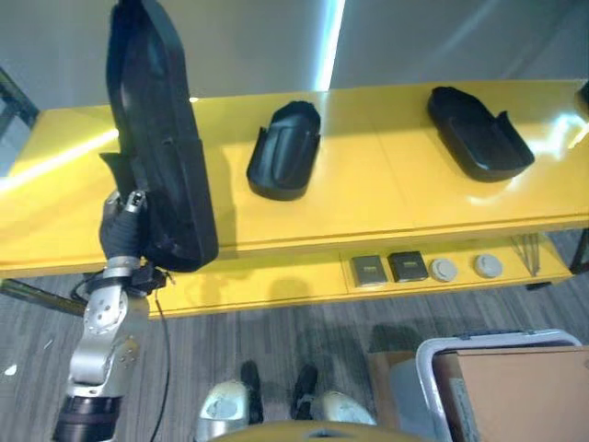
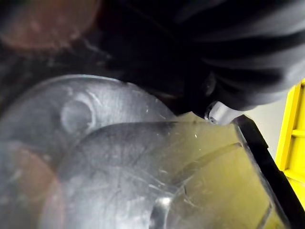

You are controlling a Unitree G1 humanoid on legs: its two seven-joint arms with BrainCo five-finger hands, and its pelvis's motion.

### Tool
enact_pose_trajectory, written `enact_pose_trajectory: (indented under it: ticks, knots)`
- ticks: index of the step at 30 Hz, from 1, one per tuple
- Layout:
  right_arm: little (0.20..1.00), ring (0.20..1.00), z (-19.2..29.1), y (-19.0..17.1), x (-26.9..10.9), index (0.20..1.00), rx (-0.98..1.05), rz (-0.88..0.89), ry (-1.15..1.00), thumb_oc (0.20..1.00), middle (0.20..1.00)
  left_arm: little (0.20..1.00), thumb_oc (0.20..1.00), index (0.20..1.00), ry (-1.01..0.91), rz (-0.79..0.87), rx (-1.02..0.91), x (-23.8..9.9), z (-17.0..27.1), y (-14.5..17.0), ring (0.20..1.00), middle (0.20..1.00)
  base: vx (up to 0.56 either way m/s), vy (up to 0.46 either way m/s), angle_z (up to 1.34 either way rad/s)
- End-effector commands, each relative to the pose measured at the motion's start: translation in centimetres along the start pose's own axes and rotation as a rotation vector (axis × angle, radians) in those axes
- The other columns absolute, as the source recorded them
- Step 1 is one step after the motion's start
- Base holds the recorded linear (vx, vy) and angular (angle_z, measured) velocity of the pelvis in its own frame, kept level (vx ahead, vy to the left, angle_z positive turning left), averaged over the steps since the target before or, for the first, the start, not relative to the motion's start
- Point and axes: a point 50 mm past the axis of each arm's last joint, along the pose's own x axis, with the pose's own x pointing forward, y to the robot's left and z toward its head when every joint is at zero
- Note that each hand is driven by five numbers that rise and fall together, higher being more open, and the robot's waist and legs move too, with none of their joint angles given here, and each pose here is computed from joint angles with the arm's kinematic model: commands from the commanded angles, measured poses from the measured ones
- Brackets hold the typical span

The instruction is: Move parts from the plastic box to the shelf.

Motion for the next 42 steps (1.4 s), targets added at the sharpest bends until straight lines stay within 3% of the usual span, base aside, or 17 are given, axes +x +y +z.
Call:
enact_pose_trajectory:
  ticks: [1,4,9,20,26,35,42]
  knots:
    - [1.0,1.0,1.6,2.0,-0.8,1.0,-0.193,0.193,0.019,1.0,1.0,0.2,0.2,0.2,-0.202,-0.088,-0.08,1.0,3.9,-1.8,0.2,0.2,0.05,0.261,0.15]
    - [1.0,1.0,-0.3,2.4,-0.4,1.0,-0.291,0.251,0.102,1.0,1.0,0.2,0.2,0.2,-0.189,-0.107,-0.097,1.1,3.8,-2.1,0.2,0.2,-0.02,0.342,0.08]
    - [1.0,1.0,-0.6,1.7,-0.2,1.0,-0.331,0.193,0.108,1.0,1.0,0.2,0.2,0.2,-0.182,-0.116,-0.075,1.4,3.8,-2.0,0.2,0.2,0.02,0.413,-0.17]
    - [1.0,1.0,1.4,3.4,-0.8,1.0,-0.264,0.127,-0.024,1.0,1.0,0.2,0.2,0.2,-0.134,-0.118,0.011,2.3,4.2,-1.7,0.2,0.2,-0.03,0.38,-0.04]
    - [1.0,1.0,2.9,4.2,-1.4,1.0,-0.144,0.116,-0.129,1.0,1.0,0.2,0.2,0.2,-0.137,-0.013,0.121,1.6,4.1,0.4,0.2,0.2,-0.02,0.227,-0.19]
    - [1.0,1.0,4.7,2.7,-1.9,1.0,-0.184,0.093,-0.181,1.0,1.0,0.2,0.2,0.2,-0.088,0.151,0.206,1.6,2.5,1.3,0.2,0.2,0.0,-0.07,0.01]
    - [1.0,1.0,4.9,3.0,-2.2,1.0,-0.226,0.085,-0.197,1.0,1.0,0.2,0.2,0.2,0.054,0.23,0.414,2.6,0.8,3.7,0.2,0.2,0.09,-0.04,-0.01]
